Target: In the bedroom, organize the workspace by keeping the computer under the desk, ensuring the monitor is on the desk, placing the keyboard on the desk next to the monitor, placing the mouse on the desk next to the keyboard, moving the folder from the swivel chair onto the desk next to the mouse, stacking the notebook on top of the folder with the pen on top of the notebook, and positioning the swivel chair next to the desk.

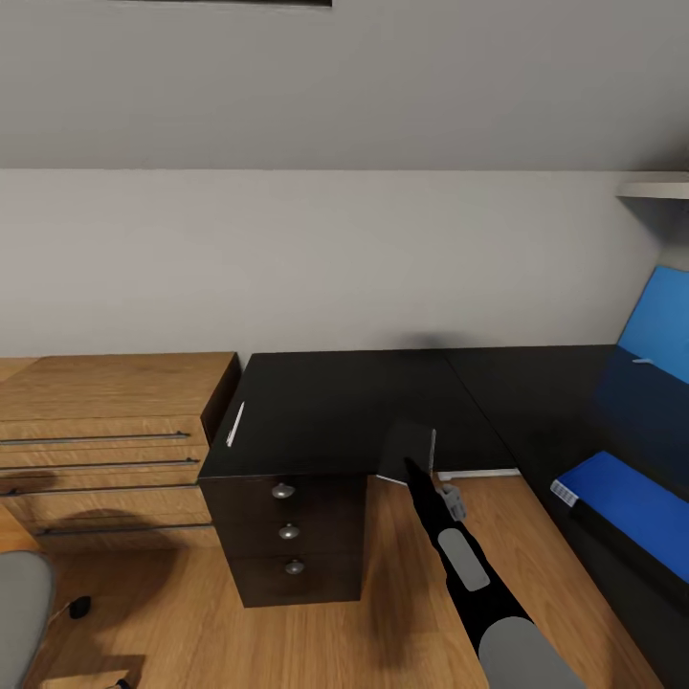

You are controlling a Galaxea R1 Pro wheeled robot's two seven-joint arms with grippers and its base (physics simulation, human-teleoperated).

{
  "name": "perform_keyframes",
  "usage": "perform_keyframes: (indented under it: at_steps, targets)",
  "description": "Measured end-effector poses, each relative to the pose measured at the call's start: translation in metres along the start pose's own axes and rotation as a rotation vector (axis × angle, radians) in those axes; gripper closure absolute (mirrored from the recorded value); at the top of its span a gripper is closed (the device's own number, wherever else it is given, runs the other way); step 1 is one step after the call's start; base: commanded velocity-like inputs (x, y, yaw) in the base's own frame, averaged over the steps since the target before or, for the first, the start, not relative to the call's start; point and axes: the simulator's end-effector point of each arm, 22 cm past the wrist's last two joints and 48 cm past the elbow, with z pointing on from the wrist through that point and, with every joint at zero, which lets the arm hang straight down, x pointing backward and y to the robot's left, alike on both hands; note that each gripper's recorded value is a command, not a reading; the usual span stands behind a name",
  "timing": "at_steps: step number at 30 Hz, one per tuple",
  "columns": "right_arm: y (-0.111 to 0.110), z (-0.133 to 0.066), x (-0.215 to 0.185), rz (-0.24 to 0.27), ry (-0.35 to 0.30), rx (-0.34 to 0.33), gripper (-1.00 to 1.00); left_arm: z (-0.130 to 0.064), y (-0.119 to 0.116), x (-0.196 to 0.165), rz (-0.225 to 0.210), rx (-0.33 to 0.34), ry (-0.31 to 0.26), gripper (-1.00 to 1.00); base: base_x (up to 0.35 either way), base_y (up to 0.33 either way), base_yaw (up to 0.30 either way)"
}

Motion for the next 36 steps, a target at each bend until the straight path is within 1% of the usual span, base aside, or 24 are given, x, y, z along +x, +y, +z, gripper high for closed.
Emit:
perform_keyframes:
  at_steps: [7,8,25,29,31,35,36]
  targets:
    - [0.0,0.0,-0.001,0.0,-0.004,0.001,-1.0,0.0,0.001,0.001,0.002,-0.003,0.002,-1.0,0.0,0.0,0.0]
    - [0.0,0.0,0.0,0.0,-0.004,0.002,1.0,0.0,0.001,0.001,0.002,-0.003,0.002,-1.0,0.0,0.0,0.0]
    - [-0.002,0.0,-0.002,0.004,-0.006,0.011,1.0,0.0,0.0,0.002,0.0,-0.002,0.003,-1.0,0.0,0.0,0.0]
    - [0.006,-0.002,-0.004,0.004,-0.006,0.006,1.0,-0.007,-0.007,0.0,-0.006,0.005,0.008,-1.0,0.0,0.0,0.0]
    - [0.011,-0.003,-0.006,0.003,-0.008,-0.002,1.0,-0.01,-0.006,0.0,-0.005,0.001,0.013,-1.0,0.0,0.0,0.0]
    - [0.024,-0.005,-0.01,0.003,-0.012,-0.028,1.0,-0.015,-0.005,0.0,-0.002,-0.005,0.021,-1.0,0.0,0.0,0.0]
    - [0.032,-0.006,-0.012,0.003,-0.016,-0.049,1.0,-0.017,-0.006,0.001,-0.003,-0.006,0.024,-1.0,0.0,0.0,0.0]
